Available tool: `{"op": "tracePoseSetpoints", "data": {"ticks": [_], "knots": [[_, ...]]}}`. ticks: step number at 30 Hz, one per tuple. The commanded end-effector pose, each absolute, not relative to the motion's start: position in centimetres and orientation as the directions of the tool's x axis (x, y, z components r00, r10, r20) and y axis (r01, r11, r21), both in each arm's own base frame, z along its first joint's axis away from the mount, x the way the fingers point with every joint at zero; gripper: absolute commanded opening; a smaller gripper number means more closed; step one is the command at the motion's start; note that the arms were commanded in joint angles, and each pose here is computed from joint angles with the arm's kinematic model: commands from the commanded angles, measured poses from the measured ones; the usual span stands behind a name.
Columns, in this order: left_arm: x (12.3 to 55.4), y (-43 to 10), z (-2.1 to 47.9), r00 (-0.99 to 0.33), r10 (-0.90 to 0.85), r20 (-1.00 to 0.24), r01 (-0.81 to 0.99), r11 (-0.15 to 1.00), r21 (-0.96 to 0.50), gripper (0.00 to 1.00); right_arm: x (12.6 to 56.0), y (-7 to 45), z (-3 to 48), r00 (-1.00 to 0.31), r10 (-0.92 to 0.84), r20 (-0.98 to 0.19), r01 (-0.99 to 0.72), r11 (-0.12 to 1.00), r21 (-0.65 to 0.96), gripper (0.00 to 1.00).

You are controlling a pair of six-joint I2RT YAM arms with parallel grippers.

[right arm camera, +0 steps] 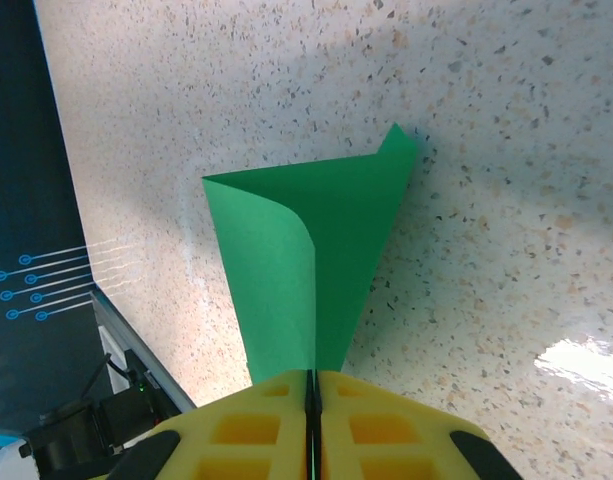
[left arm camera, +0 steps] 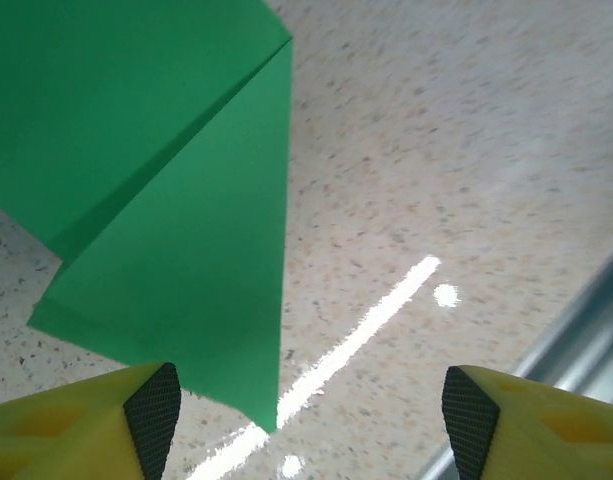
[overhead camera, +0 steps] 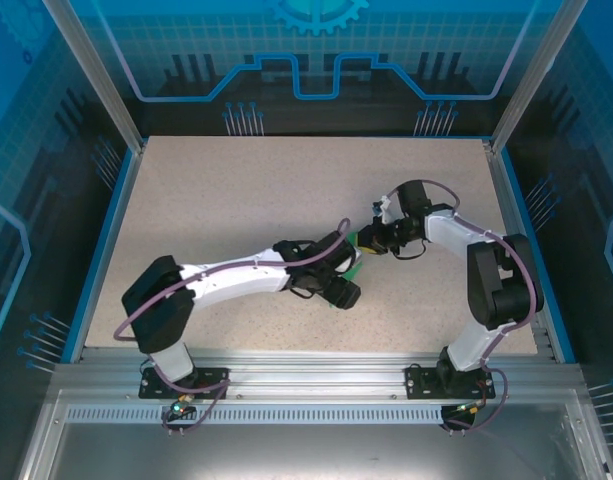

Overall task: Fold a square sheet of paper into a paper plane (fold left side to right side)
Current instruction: Fold the wing for the fifth time at the center of the table.

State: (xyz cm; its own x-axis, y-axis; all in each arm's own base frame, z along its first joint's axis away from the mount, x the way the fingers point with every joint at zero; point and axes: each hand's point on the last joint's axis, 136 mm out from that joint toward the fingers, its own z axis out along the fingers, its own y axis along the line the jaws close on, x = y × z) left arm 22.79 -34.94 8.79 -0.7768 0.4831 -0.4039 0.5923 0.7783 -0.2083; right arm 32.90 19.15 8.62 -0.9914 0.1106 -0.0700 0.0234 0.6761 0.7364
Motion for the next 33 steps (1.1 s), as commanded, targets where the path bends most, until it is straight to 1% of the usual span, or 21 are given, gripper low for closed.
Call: {"op": "tracePoseSetpoints", "data": {"ticks": [1,7,18,30,33], "knots": [[23.7,-35.0,8.5,-0.776,0.478,-0.412,0.566,0.816,-0.118,0.74,32.5,19.8,8.6,-0.993,0.110,-0.035,0.052,0.697,0.715,0.10],[24.6,-34.5,6.6,-0.790,0.479,-0.382,0.531,0.846,-0.039,0.71,32.3,20.3,7.9,-0.995,0.099,-0.017,0.058,0.704,0.708,0.10],[24.5,-35.0,4.3,-0.798,0.498,-0.338,0.534,0.845,-0.016,0.58,31.9,20.3,6.6,-0.997,0.078,0.004,0.060,0.729,0.682,0.12],[24.1,-35.2,3.0,-0.798,0.513,-0.317,0.539,0.842,0.008,0.48,31.6,19.8,5.5,-0.997,0.080,0.021,0.074,0.756,0.650,0.14],[23.9,-35.2,2.6,-0.799,0.517,-0.308,0.539,0.842,0.013,0.46,31.6,19.8,5.5,-0.996,0.082,0.022,0.077,0.757,0.649,0.14]]}}
